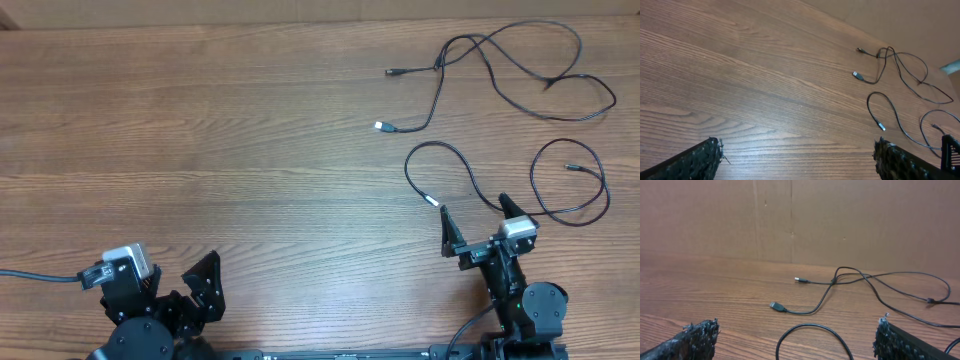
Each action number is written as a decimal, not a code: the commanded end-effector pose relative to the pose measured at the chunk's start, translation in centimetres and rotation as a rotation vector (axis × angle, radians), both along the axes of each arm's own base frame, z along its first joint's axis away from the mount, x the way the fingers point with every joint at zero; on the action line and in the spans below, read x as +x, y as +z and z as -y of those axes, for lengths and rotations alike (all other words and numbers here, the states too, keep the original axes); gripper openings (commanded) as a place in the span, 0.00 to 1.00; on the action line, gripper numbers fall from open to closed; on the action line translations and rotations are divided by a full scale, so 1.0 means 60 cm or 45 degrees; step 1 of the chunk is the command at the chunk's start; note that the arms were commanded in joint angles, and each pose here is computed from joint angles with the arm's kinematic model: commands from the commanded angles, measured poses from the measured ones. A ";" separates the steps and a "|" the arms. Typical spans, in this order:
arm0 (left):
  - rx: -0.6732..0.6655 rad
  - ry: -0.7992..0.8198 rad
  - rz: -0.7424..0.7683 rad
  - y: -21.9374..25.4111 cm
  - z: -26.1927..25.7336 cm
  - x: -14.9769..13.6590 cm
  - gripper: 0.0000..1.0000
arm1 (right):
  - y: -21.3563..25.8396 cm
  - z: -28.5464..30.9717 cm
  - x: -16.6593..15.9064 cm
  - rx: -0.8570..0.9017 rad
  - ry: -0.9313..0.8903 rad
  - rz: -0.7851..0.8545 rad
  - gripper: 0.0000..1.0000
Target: Untangle cables
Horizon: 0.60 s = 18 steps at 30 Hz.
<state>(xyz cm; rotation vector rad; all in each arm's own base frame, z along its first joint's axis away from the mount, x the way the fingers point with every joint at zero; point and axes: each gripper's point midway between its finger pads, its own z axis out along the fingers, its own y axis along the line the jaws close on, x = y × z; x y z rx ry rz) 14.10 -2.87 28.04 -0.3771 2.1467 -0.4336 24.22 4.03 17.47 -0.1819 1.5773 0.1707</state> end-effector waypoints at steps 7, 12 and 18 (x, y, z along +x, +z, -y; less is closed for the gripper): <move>0.005 0.017 -0.006 -0.004 -0.007 -0.002 0.99 | -0.002 -0.002 0.000 0.009 0.007 0.006 1.00; 0.033 0.015 -0.029 -0.012 -0.012 -0.007 1.00 | -0.002 -0.002 0.000 0.009 0.007 0.006 1.00; 0.022 -0.015 -0.095 -0.026 -0.006 -0.018 1.00 | -0.002 -0.002 0.000 0.009 0.007 0.006 1.00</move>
